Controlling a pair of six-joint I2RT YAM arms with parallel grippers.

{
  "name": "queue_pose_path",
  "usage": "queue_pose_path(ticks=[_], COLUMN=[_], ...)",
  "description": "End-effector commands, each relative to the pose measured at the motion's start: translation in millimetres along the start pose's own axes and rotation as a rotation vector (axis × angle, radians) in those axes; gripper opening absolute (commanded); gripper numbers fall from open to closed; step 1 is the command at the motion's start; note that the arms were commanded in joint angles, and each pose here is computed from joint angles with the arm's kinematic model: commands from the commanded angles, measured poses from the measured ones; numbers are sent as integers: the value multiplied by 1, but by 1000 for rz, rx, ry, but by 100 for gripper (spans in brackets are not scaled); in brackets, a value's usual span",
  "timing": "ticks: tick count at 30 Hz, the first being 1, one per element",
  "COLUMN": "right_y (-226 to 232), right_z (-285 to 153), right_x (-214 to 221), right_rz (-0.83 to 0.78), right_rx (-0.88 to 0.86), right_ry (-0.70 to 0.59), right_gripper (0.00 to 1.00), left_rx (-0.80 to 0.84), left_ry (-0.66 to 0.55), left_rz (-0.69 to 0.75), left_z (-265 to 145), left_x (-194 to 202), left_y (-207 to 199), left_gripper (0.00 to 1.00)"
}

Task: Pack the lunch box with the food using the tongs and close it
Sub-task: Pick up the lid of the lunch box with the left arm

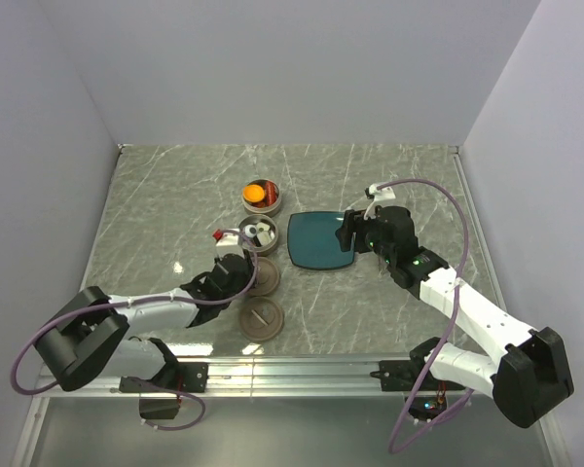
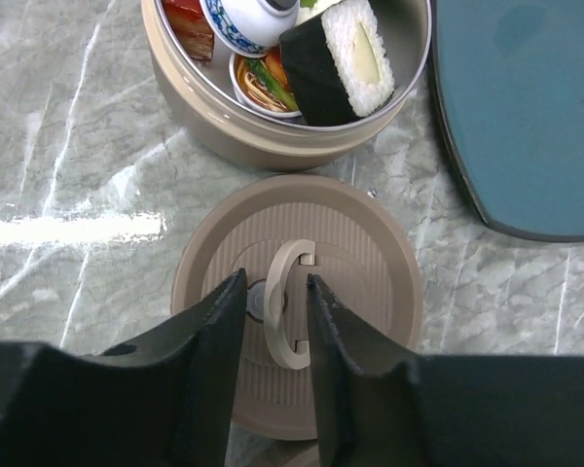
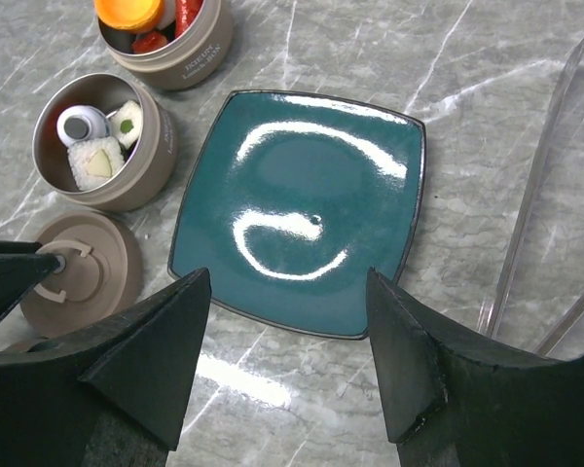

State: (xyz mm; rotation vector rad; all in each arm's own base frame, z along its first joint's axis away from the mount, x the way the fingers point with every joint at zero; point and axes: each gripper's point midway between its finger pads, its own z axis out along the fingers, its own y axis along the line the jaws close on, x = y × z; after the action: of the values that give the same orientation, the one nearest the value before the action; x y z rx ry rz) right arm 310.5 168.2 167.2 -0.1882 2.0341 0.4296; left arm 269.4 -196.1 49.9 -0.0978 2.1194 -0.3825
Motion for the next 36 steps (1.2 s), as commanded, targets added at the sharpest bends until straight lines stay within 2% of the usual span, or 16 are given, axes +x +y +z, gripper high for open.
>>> queue_pose_path(ticks=[1, 4, 5, 8, 9, 14, 23, 32, 36], right_y=[7, 7, 7, 8, 7, 7, 8, 7, 7], right_z=[-3, -3, -3, -2, -2, -2, -1, 2, 2], right_x=[-11, -10, -10, -9, -9, -8, -7, -4, -4], right_rz=[-13, -15, -15, -15, -17, -16, -16, -17, -17], right_rx=[-31, -35, -35, -36, -36, -37, -41, -35, -35], right_ry=[-49, -47, -44, -43, -42, -40, -34, -22, -22], right_gripper=[72, 71, 72, 72, 72, 72, 71, 71, 71], left_rx=[42, 32, 19, -12, -18, -51, -224, -192, -138], left_ry=[-33, -23, -22, -33, -33, -83, -149, -232, -232], left_rz=[-3, 8, 12, 13, 14, -8, -24, -24, 6], left_z=[4, 6, 7, 7, 6, -6, -34, -46, -41], left_x=[-16, -14, -13, -15, -15, -30, -59, -104, -127], left_y=[-18, -17, -15, -9, -7, 1, 33, 13, -10], left_gripper=[35, 25, 17, 2, 1, 0, 0, 0, 0])
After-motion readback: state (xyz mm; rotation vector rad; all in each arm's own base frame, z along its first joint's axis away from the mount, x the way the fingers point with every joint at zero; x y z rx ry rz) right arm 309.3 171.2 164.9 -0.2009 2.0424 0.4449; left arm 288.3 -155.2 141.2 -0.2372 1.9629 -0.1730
